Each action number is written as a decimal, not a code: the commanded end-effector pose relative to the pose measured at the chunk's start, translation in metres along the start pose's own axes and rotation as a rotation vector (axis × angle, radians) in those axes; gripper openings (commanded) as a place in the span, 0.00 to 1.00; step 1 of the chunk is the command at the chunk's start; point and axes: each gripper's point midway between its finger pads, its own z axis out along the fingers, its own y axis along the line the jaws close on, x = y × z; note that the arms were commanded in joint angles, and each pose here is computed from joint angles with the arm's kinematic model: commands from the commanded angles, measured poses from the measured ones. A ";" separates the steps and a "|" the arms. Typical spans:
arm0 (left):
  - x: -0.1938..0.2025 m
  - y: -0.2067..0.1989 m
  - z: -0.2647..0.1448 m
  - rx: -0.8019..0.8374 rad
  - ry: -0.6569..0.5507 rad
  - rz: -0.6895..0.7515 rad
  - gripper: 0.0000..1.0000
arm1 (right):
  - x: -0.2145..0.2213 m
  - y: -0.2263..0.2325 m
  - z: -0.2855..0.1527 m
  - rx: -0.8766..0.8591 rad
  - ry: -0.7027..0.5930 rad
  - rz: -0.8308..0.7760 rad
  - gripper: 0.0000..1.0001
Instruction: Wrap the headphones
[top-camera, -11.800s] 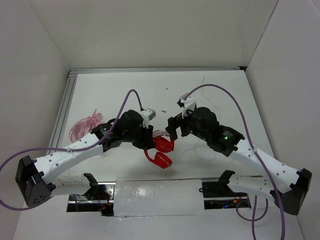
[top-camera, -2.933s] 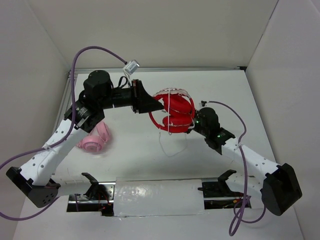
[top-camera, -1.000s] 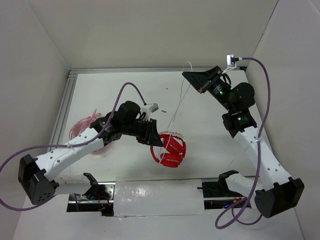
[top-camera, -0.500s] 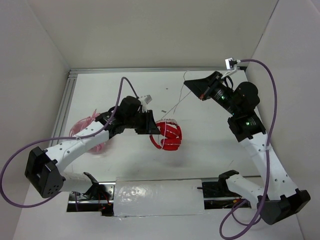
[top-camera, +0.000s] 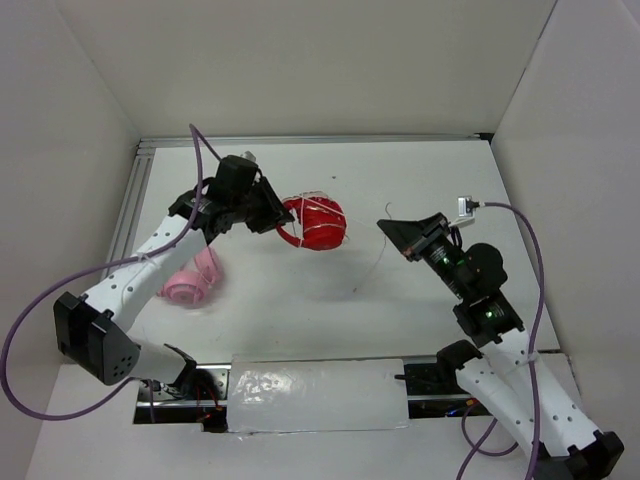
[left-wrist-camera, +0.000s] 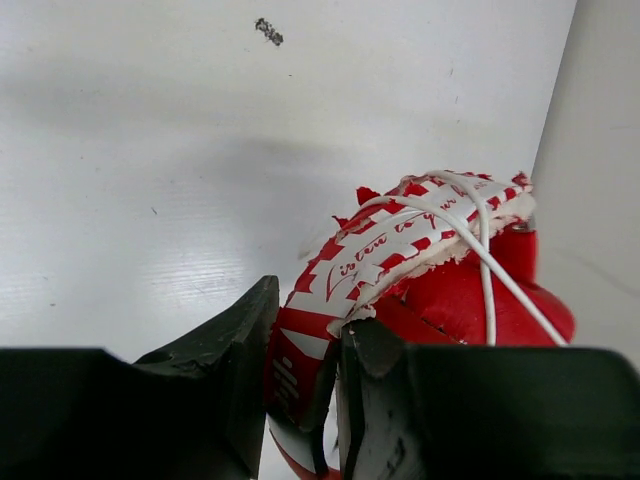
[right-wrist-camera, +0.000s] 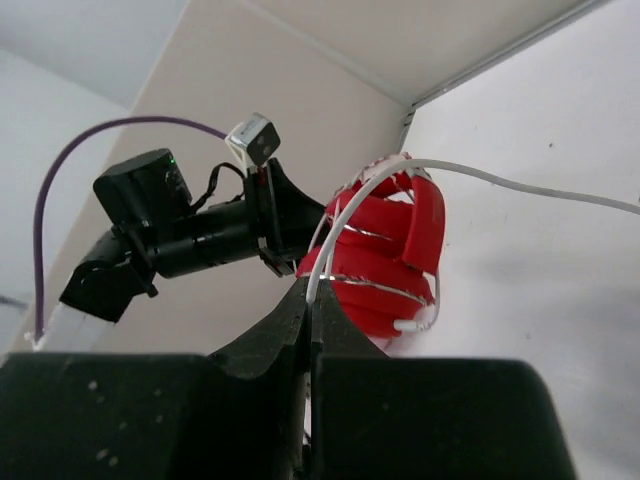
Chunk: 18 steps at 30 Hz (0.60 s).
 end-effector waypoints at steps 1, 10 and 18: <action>-0.062 0.037 -0.003 -0.207 -0.249 -0.210 0.00 | -0.039 0.040 -0.023 -0.153 -0.230 0.140 0.00; -0.081 0.030 0.005 -0.385 -0.342 -0.344 0.00 | -0.033 0.045 -0.011 -0.134 -0.213 0.175 0.00; -0.065 0.033 0.021 -0.455 -0.320 -0.365 0.00 | -0.004 0.071 0.019 -0.128 -0.018 0.028 0.00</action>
